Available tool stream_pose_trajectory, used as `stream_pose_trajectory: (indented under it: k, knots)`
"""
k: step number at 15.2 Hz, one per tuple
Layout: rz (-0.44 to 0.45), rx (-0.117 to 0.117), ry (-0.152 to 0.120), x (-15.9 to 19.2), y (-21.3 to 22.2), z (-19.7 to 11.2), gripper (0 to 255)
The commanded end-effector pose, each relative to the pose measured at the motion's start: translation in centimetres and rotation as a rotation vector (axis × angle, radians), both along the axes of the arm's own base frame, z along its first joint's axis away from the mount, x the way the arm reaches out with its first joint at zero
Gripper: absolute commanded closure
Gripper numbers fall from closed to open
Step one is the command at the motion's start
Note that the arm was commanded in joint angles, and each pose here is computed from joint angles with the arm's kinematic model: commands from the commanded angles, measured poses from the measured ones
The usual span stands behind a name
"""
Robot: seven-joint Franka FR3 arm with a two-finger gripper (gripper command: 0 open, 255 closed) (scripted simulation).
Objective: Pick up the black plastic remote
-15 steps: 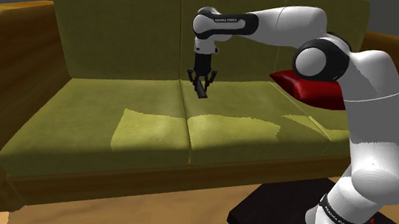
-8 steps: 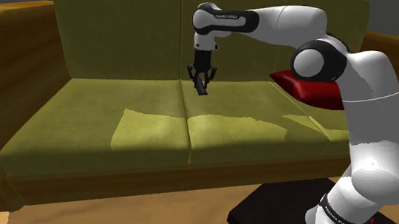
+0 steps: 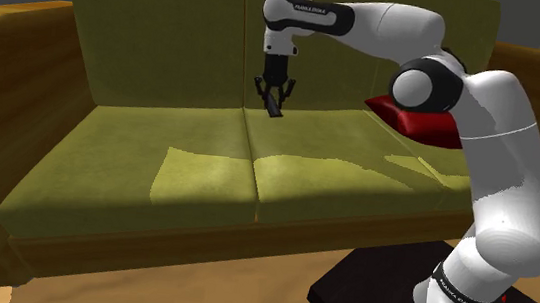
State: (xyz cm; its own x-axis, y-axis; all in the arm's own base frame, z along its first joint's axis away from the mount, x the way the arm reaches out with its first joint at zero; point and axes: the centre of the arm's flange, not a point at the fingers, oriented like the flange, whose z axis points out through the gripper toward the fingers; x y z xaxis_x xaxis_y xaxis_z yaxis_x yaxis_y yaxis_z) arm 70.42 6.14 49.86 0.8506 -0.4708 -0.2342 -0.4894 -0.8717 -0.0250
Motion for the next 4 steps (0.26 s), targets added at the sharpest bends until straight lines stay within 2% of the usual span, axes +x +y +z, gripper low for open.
stream_pose_trajectory:
  k: [1,4]
  knots:
    - [0.000,0.000,0.001,0.02,0.15,1.14,255]
    - [0.000,0.000,0.001,0.01,0.15,1.74,255]
